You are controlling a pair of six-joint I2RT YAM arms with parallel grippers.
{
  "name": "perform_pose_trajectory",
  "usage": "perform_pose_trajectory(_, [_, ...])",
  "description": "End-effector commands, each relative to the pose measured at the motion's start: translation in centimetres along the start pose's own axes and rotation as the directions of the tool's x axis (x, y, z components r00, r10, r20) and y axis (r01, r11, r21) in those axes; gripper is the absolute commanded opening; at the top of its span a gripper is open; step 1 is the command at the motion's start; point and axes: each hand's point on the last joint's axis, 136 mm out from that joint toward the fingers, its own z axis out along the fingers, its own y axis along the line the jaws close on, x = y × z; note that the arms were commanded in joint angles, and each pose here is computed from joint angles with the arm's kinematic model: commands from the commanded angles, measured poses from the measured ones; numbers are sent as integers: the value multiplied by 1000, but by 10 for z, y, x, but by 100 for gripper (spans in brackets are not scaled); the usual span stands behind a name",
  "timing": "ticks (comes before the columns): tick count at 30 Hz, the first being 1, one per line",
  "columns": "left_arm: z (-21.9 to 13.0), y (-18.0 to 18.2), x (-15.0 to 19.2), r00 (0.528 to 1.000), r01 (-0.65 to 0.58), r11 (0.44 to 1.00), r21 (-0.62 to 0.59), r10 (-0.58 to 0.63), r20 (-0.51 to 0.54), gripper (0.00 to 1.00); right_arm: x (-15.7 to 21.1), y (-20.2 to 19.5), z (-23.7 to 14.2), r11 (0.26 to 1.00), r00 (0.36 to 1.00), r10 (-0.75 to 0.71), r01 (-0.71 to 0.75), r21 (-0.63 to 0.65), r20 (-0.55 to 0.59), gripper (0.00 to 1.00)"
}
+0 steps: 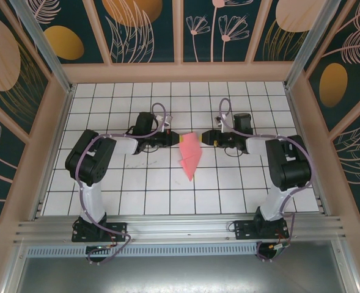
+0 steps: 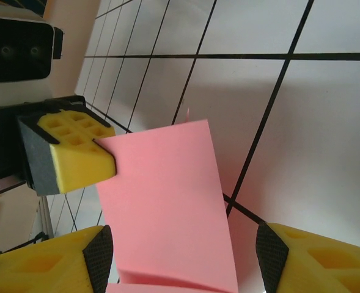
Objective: Fold a paper plane with a square sheet of paper (fold left side to right side)
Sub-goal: Fold the wing for the fifth time at the center of the table.
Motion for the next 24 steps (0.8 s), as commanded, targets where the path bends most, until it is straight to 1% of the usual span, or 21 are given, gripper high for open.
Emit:
perform_pose_trajectory(1, [-4, -11, 5, 998, -45, 998, 50, 47, -29, 0, -10, 11, 5, 991, 995, -96, 96, -92, 11, 66])
perform_pose_trajectory(7, [-2, -10, 7, 998, -40, 997, 64, 42, -36, 0, -3, 7, 14, 984, 996, -88, 84, -157, -22, 60])
perform_pose_trajectory(14, [1, -6, 10, 999, -22, 997, 76, 25, -46, 0, 4, 10, 24, 975, 995, -83, 68, -210, -64, 50])
perform_pose_trajectory(18, [3, -3, 11, 998, -23, 998, 63, 26, -55, 0, 2, 9, 25, 977, 995, -83, 69, -203, -61, 42])
perform_pose_trajectory(24, [7, 7, 15, 997, -15, 999, 43, 18, -70, 0, 0, 10, 23, 981, 994, -90, 78, -179, -63, 24])
